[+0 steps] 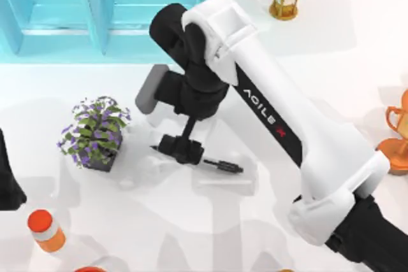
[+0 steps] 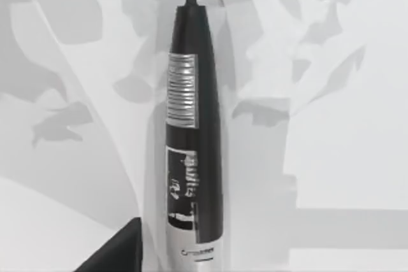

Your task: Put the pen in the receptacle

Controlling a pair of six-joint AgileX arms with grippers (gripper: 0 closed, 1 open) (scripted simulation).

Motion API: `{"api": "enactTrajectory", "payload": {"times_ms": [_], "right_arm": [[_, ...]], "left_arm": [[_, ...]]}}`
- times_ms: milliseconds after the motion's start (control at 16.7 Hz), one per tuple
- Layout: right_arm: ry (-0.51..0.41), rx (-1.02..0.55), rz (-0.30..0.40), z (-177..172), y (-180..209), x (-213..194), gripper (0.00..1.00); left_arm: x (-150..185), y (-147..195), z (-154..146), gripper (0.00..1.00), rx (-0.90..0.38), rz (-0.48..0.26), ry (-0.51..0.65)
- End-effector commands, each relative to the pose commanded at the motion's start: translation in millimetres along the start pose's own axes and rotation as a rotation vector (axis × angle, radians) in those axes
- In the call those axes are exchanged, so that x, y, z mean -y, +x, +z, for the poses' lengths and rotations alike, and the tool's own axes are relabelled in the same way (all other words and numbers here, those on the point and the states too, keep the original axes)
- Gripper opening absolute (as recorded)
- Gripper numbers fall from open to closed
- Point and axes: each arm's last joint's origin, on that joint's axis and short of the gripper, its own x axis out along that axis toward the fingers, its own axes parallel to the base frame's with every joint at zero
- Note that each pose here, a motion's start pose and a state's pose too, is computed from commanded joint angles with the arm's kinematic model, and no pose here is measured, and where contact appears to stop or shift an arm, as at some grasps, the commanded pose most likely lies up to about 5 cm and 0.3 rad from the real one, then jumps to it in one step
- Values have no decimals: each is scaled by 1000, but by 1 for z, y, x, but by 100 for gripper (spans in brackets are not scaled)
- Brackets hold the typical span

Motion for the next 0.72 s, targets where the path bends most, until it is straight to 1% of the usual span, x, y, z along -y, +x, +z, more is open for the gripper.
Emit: {"api": "enactTrajectory", "payload": {"times_ms": [60,720], "right_arm": [[0,0,0,0,0,0,100],[0,0,0,0,0,0,17]], "left_arm": [[0,0,0,100,0,0,0],[0,0,0,100,0,0,0]]}}
